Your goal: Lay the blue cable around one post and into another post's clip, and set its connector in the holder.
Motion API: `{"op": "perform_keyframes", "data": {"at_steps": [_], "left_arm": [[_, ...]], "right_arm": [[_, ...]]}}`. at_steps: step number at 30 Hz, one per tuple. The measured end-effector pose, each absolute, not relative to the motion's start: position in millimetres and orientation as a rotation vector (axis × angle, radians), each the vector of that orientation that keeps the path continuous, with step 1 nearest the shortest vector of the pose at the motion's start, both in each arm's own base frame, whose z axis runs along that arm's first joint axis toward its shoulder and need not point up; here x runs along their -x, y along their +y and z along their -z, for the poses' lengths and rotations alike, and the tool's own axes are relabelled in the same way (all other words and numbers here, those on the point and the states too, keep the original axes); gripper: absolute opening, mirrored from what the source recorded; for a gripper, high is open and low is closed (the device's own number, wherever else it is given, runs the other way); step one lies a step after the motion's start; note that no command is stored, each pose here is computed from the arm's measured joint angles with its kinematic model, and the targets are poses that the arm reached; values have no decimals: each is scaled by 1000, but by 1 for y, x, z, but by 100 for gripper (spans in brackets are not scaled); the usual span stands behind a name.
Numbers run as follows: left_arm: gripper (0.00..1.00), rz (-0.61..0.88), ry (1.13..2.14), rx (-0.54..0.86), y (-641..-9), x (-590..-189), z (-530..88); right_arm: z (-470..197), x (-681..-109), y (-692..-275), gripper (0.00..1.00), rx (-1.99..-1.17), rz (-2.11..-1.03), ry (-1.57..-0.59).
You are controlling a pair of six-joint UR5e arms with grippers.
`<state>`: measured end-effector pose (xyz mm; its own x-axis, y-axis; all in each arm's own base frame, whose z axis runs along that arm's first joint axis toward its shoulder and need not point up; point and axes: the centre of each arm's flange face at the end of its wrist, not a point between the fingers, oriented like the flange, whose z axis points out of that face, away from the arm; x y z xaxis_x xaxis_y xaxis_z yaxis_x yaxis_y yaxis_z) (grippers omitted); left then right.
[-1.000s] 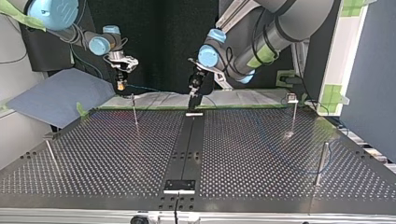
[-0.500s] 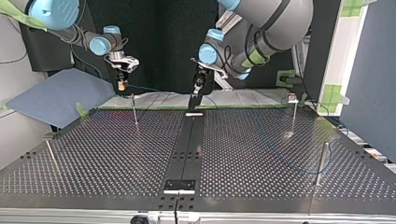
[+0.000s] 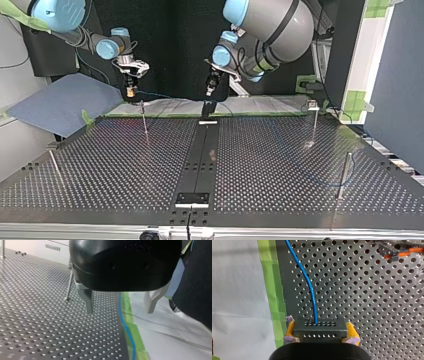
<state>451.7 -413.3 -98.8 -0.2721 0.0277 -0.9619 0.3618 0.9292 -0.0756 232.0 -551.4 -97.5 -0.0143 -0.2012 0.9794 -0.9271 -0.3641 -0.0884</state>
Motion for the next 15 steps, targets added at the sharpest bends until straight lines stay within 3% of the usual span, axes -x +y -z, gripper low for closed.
{"op": "perform_keyframes", "data": {"at_steps": [15], "left_arm": [[99, 302, 1911, -355, -435, -454, 138]], "right_arm": [[97, -232, -551, 0, -1614, -1431, -1193]]}}
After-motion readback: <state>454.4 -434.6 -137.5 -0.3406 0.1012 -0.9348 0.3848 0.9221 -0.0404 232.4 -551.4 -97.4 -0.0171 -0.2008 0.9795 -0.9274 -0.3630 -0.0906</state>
